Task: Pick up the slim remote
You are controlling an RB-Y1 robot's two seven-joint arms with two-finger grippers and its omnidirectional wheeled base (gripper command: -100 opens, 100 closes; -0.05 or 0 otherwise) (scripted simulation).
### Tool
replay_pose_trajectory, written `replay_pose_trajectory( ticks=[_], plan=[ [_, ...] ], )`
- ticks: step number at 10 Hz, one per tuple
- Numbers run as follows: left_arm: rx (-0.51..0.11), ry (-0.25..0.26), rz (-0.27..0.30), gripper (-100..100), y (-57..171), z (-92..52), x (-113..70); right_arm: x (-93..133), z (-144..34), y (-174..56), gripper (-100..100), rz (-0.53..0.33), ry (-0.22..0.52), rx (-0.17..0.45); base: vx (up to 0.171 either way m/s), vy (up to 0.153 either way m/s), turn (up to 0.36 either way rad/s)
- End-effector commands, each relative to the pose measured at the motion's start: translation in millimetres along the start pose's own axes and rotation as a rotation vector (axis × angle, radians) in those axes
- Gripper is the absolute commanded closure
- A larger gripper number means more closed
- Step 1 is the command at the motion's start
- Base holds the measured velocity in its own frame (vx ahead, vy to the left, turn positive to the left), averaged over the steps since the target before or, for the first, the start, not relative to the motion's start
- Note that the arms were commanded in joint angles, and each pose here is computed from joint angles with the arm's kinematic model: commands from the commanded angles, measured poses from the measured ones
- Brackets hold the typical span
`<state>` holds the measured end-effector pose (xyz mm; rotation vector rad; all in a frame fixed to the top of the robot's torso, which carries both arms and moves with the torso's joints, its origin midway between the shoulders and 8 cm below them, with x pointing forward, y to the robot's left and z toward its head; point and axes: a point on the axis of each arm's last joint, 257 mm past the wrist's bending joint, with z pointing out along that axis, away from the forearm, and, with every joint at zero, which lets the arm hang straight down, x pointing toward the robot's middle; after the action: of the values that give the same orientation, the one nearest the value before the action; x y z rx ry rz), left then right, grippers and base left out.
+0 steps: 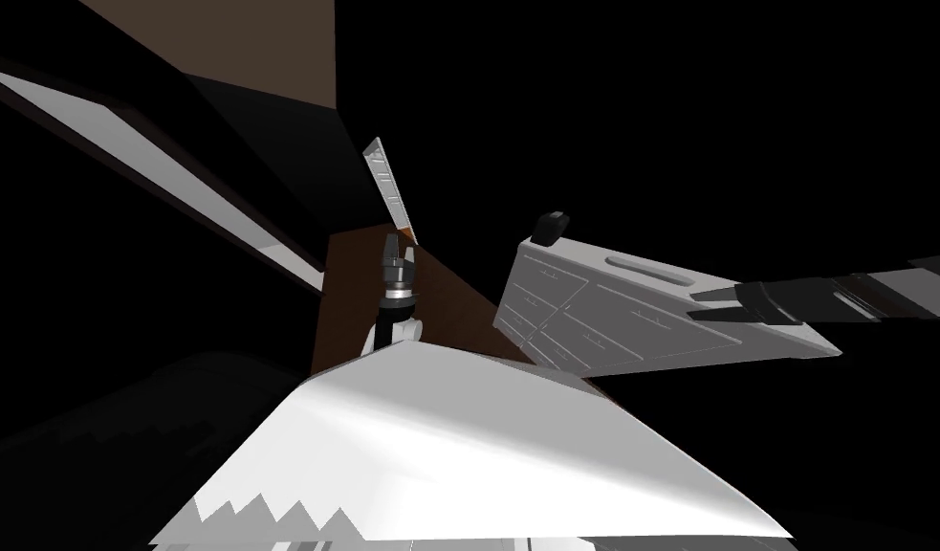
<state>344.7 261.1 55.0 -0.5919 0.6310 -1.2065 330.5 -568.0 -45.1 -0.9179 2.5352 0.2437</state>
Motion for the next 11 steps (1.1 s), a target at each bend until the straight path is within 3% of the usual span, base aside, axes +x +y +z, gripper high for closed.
replay_pose_trajectory(
  ticks=[1, 6, 8, 10, 11],
  plan=[
    [0.000, 0.000, 0.000, 0, 0, 0.0, 0.0, -5, -4.4, -2, -100, -0.028, 0.037, 0.009, 0.049, -0.043, 0.095],
    [0.000, 0.000, 0.000, 0, 0, 0.0, 0.0, 4, -26.6, -13, -100, -0.126, 0.259, 0.038, 0.104, -0.061, 0.161],
    [0.000, 0.000, 0.000, 0, 0, 0.0, 0.0, 16, -31.3, -15, -100, -0.148, 0.345, 0.032, 0.132, -0.123, 0.165],
    [0.000, 0.000, 0.000, 0, 0, -0.1, -0.1, 42, -33.1, -13, -100, -0.150, 0.452, 0.005, 0.167, -0.137, 0.193],
    [0.000, 0.000, 0.000, 0, 0, -0.1, -0.1, 36, -32.6, -16, -100, -0.149, 0.423, 0.016, 0.066, -0.050, 0.027]
  ],
)
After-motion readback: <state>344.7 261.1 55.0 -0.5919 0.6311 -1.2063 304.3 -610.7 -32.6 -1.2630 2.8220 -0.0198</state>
